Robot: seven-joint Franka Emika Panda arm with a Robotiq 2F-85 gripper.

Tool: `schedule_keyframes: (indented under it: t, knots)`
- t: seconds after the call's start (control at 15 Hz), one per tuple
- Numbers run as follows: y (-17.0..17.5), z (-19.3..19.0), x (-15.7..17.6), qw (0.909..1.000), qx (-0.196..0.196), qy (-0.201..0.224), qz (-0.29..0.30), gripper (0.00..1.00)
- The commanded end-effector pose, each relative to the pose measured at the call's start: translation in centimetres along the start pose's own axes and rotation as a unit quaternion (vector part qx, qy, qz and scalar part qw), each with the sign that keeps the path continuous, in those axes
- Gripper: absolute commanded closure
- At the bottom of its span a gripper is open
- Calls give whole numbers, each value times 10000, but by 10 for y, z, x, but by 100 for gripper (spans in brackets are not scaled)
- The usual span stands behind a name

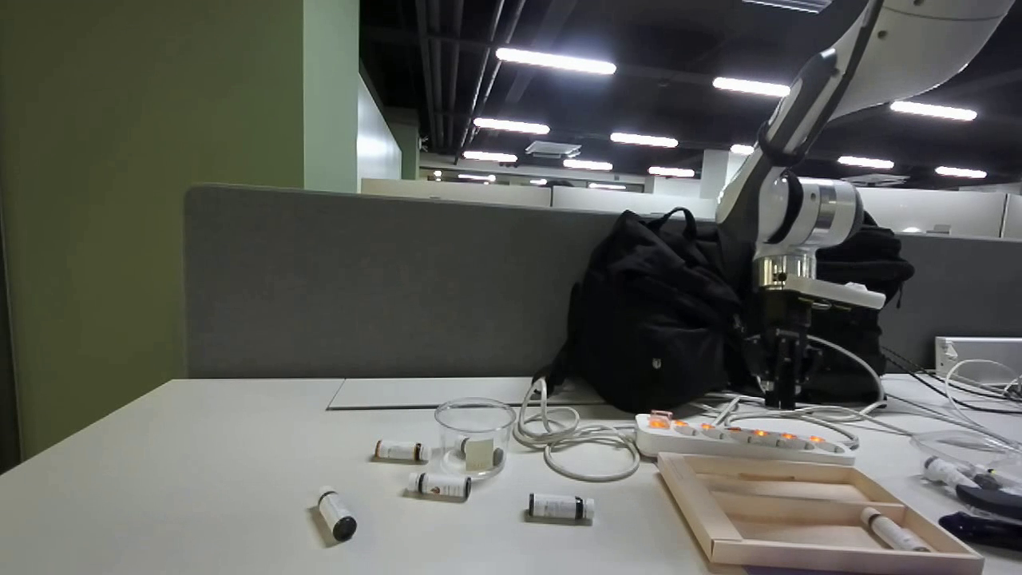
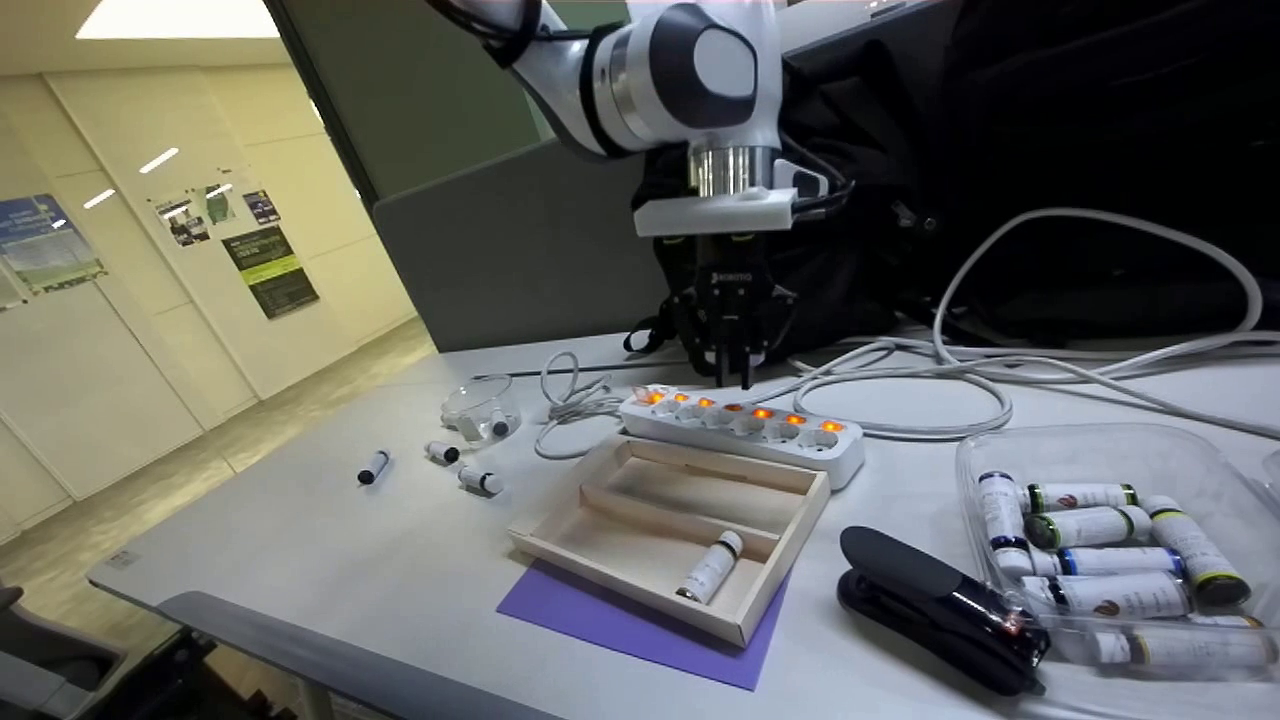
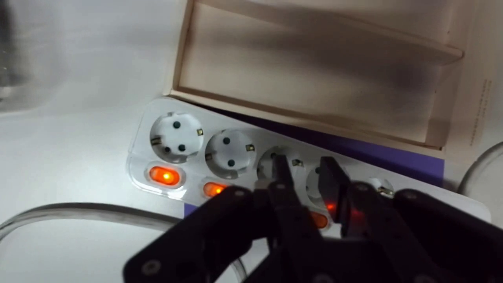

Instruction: Switch off the third switch from the right

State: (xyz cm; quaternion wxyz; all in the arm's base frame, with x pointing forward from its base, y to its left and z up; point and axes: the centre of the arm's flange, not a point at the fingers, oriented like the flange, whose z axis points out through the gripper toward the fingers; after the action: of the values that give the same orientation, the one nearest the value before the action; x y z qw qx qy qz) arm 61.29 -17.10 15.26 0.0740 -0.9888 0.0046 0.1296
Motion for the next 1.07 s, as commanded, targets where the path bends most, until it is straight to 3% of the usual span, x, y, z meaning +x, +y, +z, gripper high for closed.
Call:
schedule_keyframes:
  t: [0.0,0.33,0.67,1.0]
  knots:
    - [6,9,25,9996,139,223,97,99]
    - [3,6,37,9968,273,726,171,100]
    - [1,23,38,9980,213,574,152,100]
    - [4,36,37,9974,2,692,180,100]
